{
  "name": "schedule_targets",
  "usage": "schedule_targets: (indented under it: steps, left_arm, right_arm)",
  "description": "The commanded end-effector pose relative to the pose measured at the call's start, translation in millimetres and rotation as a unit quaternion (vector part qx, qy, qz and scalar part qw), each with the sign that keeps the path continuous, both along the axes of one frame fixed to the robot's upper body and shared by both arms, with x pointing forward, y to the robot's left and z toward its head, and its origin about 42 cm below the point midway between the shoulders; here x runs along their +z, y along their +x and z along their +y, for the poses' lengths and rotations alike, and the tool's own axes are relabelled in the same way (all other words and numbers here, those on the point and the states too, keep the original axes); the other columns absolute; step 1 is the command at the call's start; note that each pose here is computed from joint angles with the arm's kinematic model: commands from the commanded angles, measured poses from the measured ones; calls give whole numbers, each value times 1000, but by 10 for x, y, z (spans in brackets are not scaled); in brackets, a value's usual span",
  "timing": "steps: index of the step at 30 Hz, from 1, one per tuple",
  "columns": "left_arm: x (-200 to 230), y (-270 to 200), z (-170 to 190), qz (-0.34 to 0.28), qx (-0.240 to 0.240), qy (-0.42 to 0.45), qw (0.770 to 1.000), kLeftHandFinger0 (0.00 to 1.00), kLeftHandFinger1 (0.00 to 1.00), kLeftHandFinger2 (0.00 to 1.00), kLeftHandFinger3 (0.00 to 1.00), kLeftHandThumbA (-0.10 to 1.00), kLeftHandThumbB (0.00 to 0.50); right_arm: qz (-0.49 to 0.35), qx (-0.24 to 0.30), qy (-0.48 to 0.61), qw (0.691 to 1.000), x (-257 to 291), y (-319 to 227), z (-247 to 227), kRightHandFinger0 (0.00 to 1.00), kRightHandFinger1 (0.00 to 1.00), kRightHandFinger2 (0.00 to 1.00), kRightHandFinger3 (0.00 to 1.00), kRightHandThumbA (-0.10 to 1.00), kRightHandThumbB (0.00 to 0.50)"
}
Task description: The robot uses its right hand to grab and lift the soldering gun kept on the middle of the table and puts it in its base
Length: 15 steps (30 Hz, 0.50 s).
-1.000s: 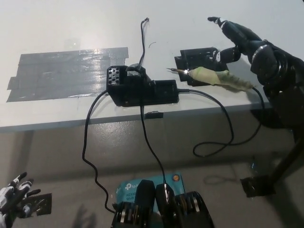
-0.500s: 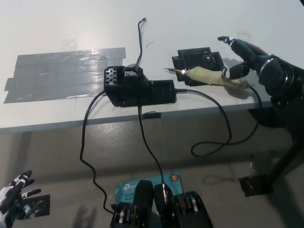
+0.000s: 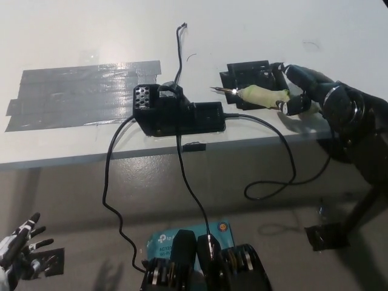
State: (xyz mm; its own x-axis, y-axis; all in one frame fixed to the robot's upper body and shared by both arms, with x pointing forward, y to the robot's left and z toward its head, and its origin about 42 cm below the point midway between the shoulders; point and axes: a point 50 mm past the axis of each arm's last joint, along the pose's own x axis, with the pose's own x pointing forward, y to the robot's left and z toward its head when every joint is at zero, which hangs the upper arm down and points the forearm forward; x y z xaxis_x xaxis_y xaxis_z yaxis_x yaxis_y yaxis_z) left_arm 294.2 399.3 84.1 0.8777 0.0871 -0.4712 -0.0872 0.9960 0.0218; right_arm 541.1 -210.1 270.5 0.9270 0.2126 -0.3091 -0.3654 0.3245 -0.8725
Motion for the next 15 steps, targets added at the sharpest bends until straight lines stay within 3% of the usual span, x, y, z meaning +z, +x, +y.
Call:
schedule_targets:
  steps: [1,3,8,10,12,15]
  left_arm:
    - [121,48,36,-12,-9,12,1000,755,786,925,1000,763,73]
    - [124,50,25,-14,-10,11,1000,762,786,923,1000,758,79]
    - [132,85,-4,-15,-17,10,1000,763,791,953,1000,766,79]
    - [134,101,-17,-14,-17,10,1000,763,786,942,1000,765,75]
    - [122,108,-49,-16,-22,9,1000,748,785,924,1000,771,71]
    - [118,117,-68,-17,-22,3,1000,751,785,912,1000,775,82]
  right_arm:
    - [-15,-34,-40,999,217,96,-241,1000,1000,1000,1000,563,302]
    - [-3,-47,-56,997,167,119,-345,1000,1000,1000,1000,596,305]
    - [-8,-59,-55,997,119,95,-498,1000,1000,1000,1000,543,300]
    - [-8,-55,-57,997,84,111,-440,1000,1000,1000,1000,540,302]
    - [-5,-40,-80,996,117,108,-276,1000,1000,1000,1000,605,305]
    - [-13,-19,-74,997,144,94,-126,1000,1000,1000,1000,553,294]
